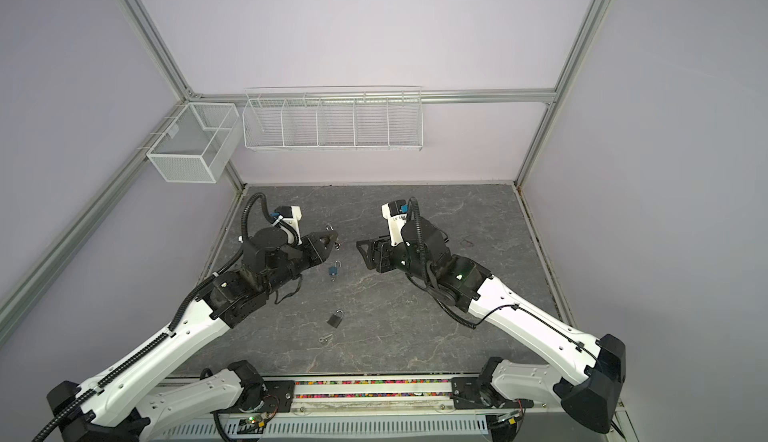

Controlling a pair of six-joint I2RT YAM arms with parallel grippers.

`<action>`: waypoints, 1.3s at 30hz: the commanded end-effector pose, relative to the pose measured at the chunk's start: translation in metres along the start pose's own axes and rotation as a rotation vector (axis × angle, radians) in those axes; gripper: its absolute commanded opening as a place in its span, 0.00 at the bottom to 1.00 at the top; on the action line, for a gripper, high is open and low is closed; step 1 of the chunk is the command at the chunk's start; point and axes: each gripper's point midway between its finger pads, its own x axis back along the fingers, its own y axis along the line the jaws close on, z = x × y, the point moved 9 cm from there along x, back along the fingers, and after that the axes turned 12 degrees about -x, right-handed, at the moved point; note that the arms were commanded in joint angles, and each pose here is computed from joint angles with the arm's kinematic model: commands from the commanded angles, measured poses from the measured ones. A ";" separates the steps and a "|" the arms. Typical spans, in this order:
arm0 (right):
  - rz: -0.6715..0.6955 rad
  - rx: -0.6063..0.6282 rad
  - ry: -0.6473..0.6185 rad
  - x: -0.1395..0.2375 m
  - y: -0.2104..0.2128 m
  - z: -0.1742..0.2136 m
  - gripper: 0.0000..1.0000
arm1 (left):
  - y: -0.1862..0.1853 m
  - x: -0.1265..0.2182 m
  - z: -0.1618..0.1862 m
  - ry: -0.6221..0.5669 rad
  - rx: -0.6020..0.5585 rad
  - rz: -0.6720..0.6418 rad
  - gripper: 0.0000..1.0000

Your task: Unlock with the key

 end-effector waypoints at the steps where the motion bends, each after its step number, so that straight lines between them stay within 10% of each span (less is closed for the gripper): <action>1: 0.119 0.074 0.054 0.015 -0.006 -0.002 0.77 | 0.003 -0.004 0.009 -0.029 -0.232 0.022 0.00; 16: 0.261 0.053 0.283 -0.010 -0.001 -0.001 0.84 | -0.012 -0.013 0.071 -0.216 -0.625 0.136 0.00; 39: 0.545 0.124 0.308 -0.056 -0.005 -0.005 0.86 | -0.017 -0.022 0.088 -0.215 -0.693 0.089 0.00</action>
